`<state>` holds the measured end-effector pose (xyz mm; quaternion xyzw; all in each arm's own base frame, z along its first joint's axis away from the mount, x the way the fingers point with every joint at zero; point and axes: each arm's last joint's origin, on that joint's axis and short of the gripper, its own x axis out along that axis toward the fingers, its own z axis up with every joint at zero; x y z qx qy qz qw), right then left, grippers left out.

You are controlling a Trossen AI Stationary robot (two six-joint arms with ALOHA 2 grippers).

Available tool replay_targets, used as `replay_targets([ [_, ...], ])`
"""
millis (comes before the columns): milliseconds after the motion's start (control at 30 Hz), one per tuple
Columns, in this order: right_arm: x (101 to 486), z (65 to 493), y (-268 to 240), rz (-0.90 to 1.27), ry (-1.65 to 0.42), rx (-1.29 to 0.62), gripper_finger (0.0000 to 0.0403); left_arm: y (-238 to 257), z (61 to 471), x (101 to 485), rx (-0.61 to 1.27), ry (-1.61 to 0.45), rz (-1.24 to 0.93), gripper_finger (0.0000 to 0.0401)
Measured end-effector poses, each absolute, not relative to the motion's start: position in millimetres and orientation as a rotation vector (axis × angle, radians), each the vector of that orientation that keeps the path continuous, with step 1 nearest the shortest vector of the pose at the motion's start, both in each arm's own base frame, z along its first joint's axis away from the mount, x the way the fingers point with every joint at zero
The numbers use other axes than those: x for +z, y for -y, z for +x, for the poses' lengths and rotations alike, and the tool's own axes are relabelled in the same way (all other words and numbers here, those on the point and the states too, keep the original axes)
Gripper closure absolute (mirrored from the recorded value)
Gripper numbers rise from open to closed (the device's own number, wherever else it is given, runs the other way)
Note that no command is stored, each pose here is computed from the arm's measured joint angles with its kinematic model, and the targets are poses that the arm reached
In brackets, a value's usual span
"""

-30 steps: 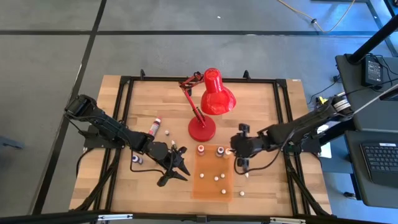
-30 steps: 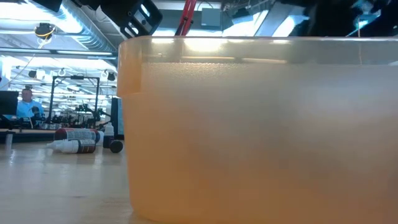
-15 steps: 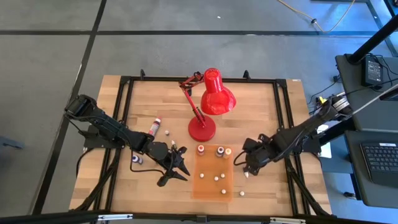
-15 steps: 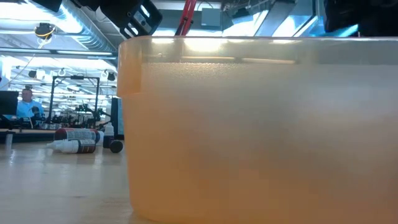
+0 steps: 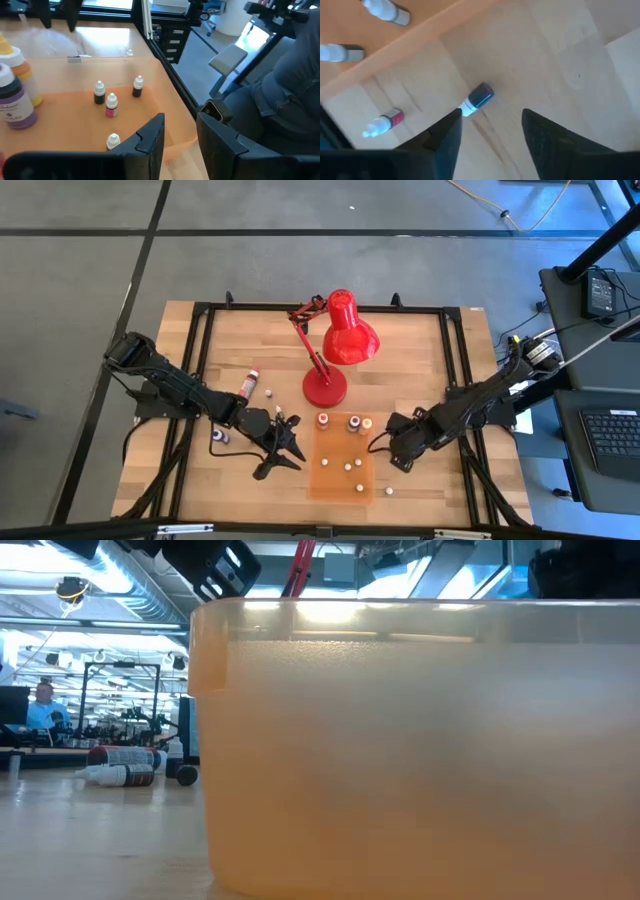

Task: Pick & Place food coloring
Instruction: Put the right small red food coloring bottle into the orange bin

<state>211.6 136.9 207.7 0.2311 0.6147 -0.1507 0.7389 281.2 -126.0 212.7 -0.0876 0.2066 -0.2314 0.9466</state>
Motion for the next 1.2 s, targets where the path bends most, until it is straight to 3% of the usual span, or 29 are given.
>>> replay_targets([
  [167, 194.5, 217.3, -140.7, 0.484, -1.379, -0.356, 0.0145, 124.6, 281.9, 212.6, -0.42, -0.412, -0.17, 0.0291],
  [367, 176.5, 225.3, -147.3, 0.553, -1.425, -0.411, 0.0133, 123.3, 282.5, 212.4, -0.374, -0.407, -0.162, 0.0294],
  [667, 156.8, 230.1, -152.9, 0.573, -1.512, -0.43, 0.015, 122.7, 282.7, 212.3, -0.35, -0.403, -0.158, 0.029],
  [1200, 156.7, 212.2, -172.6, 0.418, -1.521, -0.353, 0.0186, 122.6, 282.7, 212.3, -0.36, -0.392, -0.098, 0.0291],
])
